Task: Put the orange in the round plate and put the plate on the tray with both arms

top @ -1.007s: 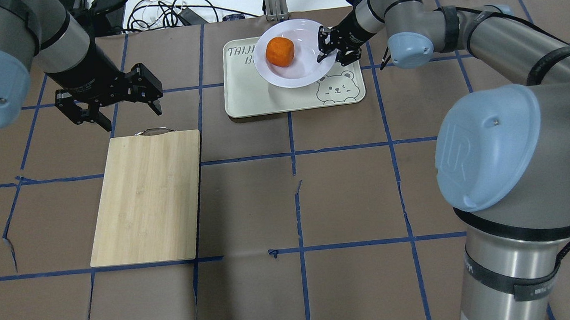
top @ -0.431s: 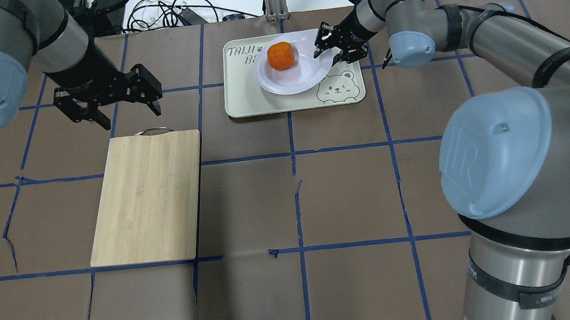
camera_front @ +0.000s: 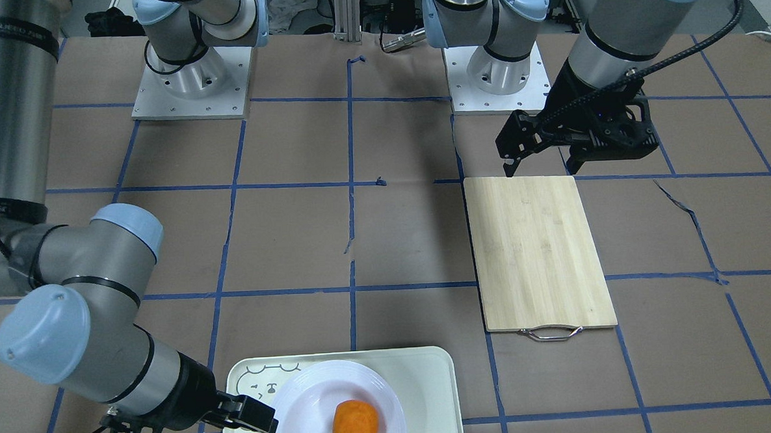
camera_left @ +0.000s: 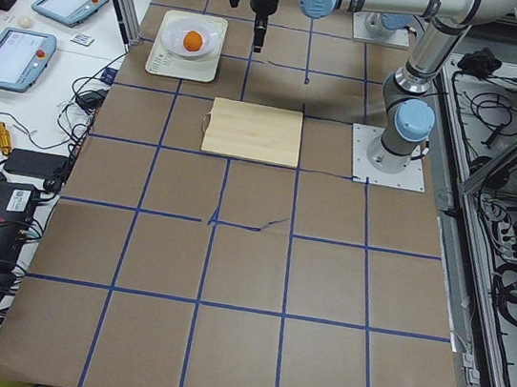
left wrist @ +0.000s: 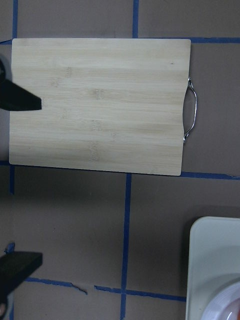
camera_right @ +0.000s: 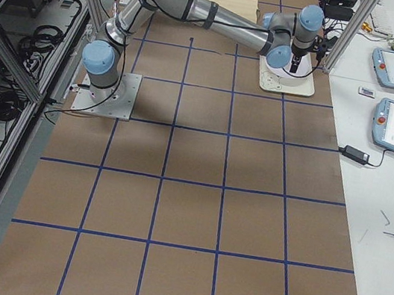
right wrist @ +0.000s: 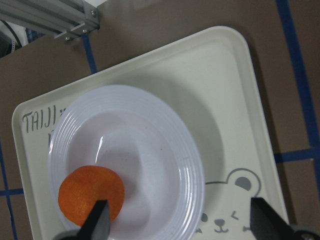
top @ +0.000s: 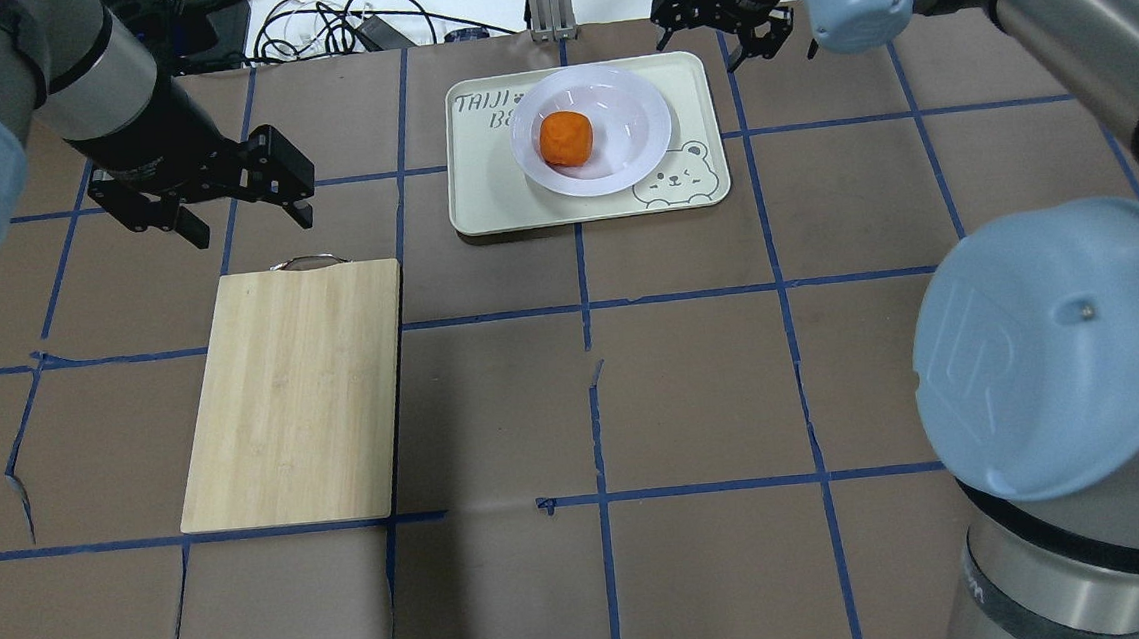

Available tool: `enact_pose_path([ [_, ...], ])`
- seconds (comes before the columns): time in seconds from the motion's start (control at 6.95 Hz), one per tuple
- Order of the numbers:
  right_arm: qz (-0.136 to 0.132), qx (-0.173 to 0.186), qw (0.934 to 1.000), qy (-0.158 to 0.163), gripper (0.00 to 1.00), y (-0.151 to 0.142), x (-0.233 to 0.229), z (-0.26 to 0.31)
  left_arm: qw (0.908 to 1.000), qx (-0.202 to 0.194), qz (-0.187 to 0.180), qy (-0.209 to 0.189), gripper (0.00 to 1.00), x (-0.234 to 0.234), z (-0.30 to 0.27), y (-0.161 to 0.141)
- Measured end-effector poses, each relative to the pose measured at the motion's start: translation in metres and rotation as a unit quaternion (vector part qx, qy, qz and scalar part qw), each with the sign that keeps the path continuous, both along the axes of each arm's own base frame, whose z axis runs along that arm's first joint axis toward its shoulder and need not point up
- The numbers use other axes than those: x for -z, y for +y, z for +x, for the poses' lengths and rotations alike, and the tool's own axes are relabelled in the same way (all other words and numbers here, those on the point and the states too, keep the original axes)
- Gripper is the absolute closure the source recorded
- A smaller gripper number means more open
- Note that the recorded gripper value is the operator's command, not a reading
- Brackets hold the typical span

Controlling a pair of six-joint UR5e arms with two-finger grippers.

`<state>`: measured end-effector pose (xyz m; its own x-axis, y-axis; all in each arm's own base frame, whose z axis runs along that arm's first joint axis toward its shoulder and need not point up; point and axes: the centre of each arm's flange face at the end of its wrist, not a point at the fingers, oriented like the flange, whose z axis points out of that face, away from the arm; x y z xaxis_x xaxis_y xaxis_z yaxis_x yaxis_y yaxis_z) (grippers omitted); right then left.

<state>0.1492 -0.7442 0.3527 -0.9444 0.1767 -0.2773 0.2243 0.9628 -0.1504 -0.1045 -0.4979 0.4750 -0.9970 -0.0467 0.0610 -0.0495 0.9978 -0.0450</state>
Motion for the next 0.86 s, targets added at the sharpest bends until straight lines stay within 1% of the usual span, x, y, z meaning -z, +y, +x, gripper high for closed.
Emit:
enact_pose_path([
  [0.14, 0.012, -0.009, 0.9988, 0.048, 0.00, 0.025, -0.051, -0.003, 1.0000, 0.001, -0.004, -0.001, 0.00, -0.005, 0.000, 0.004],
  [0.29, 0.022, -0.032, 0.9946, 0.097, 0.00, 0.055, -0.093, 0.000, 1.0000, 0.001, -0.007, -0.002, 0.00, -0.009, 0.000, 0.007],
  [0.43, 0.035, -0.065, 0.9879, 0.137, 0.00, 0.094, -0.130, 0.013, 0.9999, 0.000, -0.011, -0.003, 0.00, -0.012, 0.000, 0.009],
  [0.58, 0.044, -0.100, 0.9819, 0.155, 0.00, 0.136, -0.153, 0.035, 0.9999, 0.000, -0.014, -0.003, 0.00, -0.015, 0.000, 0.011],
  [0.72, 0.053, -0.123, 0.9781, 0.159, 0.00, 0.164, -0.155, 0.049, 0.9999, 0.001, -0.015, -0.003, 0.00, -0.016, -0.001, 0.012],
  [0.86, 0.062, -0.131, 0.9764, 0.160, 0.00, 0.178, -0.148, 0.052, 0.9999, 0.001, -0.015, -0.002, 0.00, -0.017, -0.001, 0.013],
])
